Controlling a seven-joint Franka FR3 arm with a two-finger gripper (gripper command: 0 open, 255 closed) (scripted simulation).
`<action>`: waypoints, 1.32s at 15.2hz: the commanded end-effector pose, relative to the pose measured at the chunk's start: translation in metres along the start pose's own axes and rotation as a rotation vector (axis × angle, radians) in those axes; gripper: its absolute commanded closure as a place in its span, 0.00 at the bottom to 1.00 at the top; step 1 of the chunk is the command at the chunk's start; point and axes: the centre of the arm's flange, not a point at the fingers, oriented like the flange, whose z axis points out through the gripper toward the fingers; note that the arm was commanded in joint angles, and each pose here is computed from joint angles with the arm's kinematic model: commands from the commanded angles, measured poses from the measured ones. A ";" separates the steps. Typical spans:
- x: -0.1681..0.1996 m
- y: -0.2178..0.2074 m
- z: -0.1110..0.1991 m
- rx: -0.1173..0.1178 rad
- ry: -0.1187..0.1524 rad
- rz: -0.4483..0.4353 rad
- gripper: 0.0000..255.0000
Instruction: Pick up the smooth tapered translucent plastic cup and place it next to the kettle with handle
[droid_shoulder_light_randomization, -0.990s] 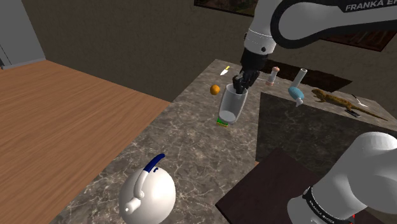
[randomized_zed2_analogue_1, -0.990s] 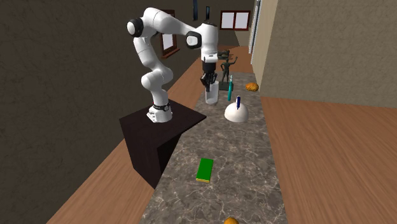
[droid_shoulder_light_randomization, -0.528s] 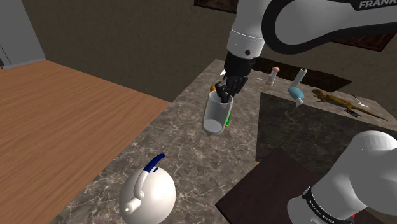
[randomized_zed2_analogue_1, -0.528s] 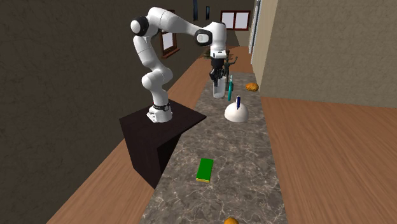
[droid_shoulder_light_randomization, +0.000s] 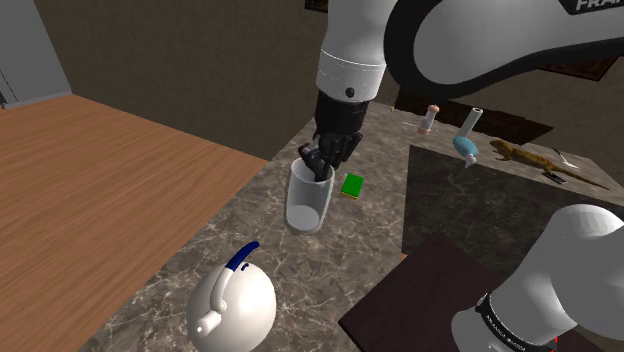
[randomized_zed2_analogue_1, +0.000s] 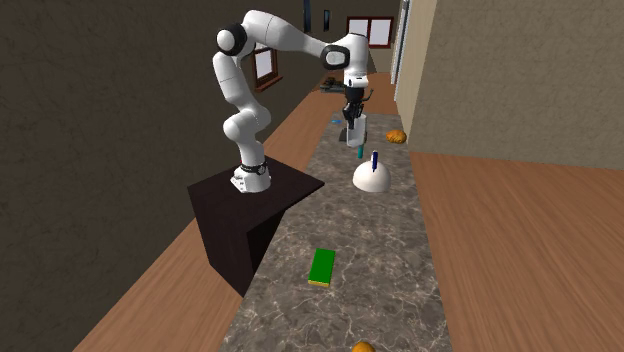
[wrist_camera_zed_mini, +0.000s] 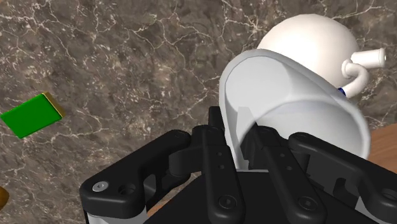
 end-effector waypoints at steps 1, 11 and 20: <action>-0.003 -0.008 0.009 0.001 0.000 0.002 1.00; -0.006 -0.010 0.062 0.001 0.000 0.002 1.00; -0.009 -0.012 0.109 0.001 0.000 0.002 1.00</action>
